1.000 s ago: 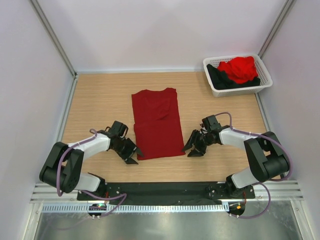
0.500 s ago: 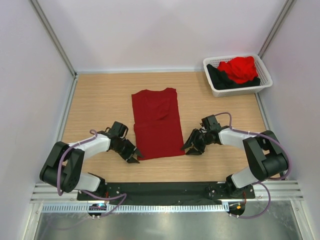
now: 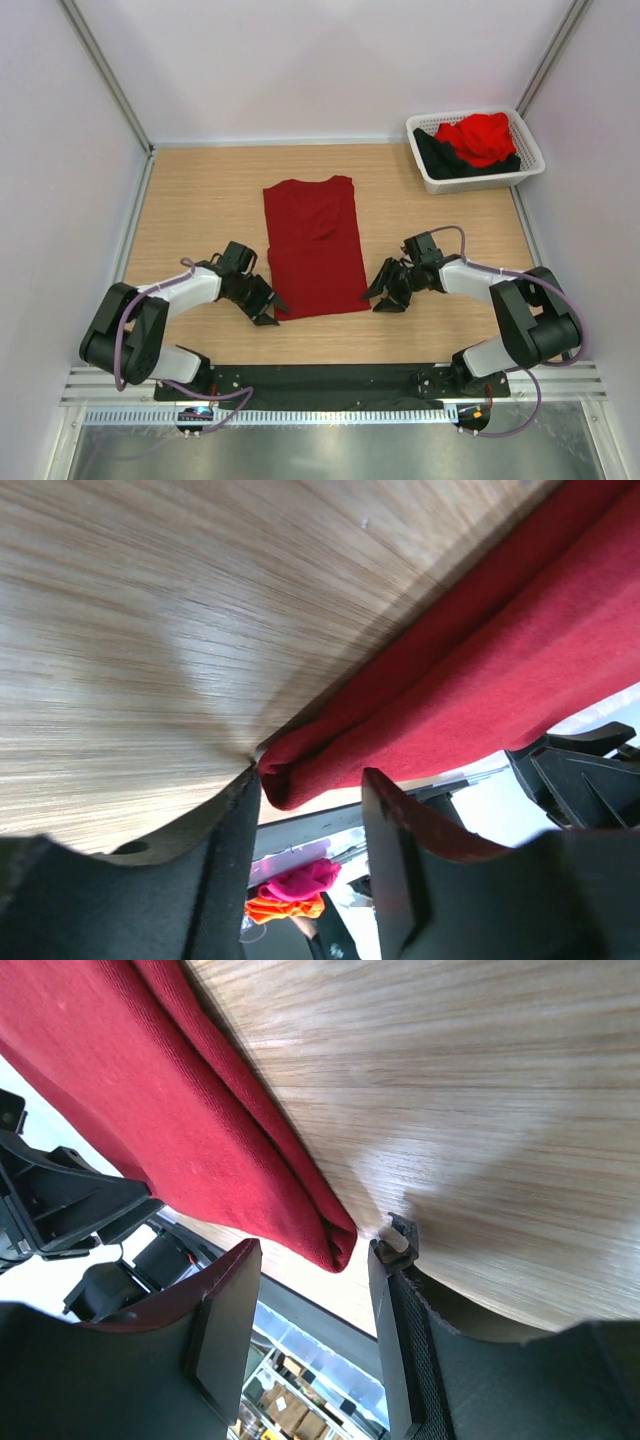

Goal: Fold and stack the t-shirts
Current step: Fold the tshirt

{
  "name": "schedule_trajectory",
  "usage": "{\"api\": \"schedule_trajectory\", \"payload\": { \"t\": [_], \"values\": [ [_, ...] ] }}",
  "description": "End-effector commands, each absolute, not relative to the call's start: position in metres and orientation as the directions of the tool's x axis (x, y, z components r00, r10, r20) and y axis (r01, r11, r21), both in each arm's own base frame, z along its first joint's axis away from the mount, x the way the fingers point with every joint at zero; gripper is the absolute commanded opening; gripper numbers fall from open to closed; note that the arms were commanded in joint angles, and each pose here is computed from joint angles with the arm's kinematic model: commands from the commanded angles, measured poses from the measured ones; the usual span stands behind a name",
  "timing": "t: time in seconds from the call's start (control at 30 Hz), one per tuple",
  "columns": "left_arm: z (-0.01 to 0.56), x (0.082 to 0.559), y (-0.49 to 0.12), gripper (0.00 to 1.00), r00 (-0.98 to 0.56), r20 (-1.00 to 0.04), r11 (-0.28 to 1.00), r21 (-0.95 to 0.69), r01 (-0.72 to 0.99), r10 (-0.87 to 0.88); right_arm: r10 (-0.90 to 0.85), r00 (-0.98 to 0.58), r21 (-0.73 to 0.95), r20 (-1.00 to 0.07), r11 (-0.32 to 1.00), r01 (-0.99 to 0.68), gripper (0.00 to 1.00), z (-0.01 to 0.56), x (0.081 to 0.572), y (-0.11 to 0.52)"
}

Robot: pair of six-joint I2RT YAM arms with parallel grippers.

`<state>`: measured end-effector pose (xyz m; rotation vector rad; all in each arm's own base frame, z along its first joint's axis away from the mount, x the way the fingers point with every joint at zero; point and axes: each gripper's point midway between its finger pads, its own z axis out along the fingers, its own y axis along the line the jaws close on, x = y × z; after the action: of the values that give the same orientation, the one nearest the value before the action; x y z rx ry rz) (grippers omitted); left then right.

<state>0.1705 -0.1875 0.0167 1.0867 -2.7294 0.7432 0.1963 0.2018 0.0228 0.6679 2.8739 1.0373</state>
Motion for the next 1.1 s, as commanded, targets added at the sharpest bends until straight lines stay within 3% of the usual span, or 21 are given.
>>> {"api": "schedule_trajectory", "payload": {
  "t": [0.0, 0.2, 0.6, 0.7, 0.77, 0.93, 1.07],
  "values": [
    [-0.003, 0.170, -0.163, 0.49, -0.740, 0.160, 0.672, -0.328, -0.664, -0.654, 0.408, -0.905, 0.516, 0.120, 0.753, 0.408, 0.54, -0.002, 0.180, 0.187],
    [-0.009, 0.170, -0.162, 0.50, -0.749, 0.161, 0.686, -0.312, -0.657, -0.643, 0.412, -0.902, 0.522, 0.130, 0.744, 0.416, 0.52, -0.010, 0.184, 0.192],
    [-0.017, 0.172, -0.152, 0.28, -0.758, 0.133, 0.706, -0.290, -0.646, -0.639, 0.410, -0.904, 0.513, 0.120, 0.754, 0.410, 0.45, -0.017, 0.186, 0.192],
    [-0.018, 0.172, -0.150, 0.15, -0.767, 0.125, 0.717, -0.287, -0.635, -0.630, 0.400, -0.909, 0.509, 0.115, 0.763, 0.400, 0.38, -0.019, 0.186, 0.191],
    [-0.018, 0.171, -0.149, 0.01, -0.770, 0.118, 0.723, -0.281, -0.631, -0.626, 0.387, -0.916, 0.506, 0.109, 0.772, 0.386, 0.30, -0.021, 0.186, 0.190],
    [-0.018, 0.160, -0.145, 0.00, -0.783, 0.123, 0.738, -0.273, -0.617, -0.609, 0.340, -0.936, 0.518, 0.086, 0.788, 0.334, 0.02, -0.019, 0.183, 0.194],
    [-0.012, 0.151, -0.147, 0.00, -0.791, 0.122, 0.738, -0.296, -0.606, -0.600, 0.309, -0.948, 0.542, 0.069, 0.786, 0.296, 0.01, -0.012, 0.177, 0.200]
  ]
}}
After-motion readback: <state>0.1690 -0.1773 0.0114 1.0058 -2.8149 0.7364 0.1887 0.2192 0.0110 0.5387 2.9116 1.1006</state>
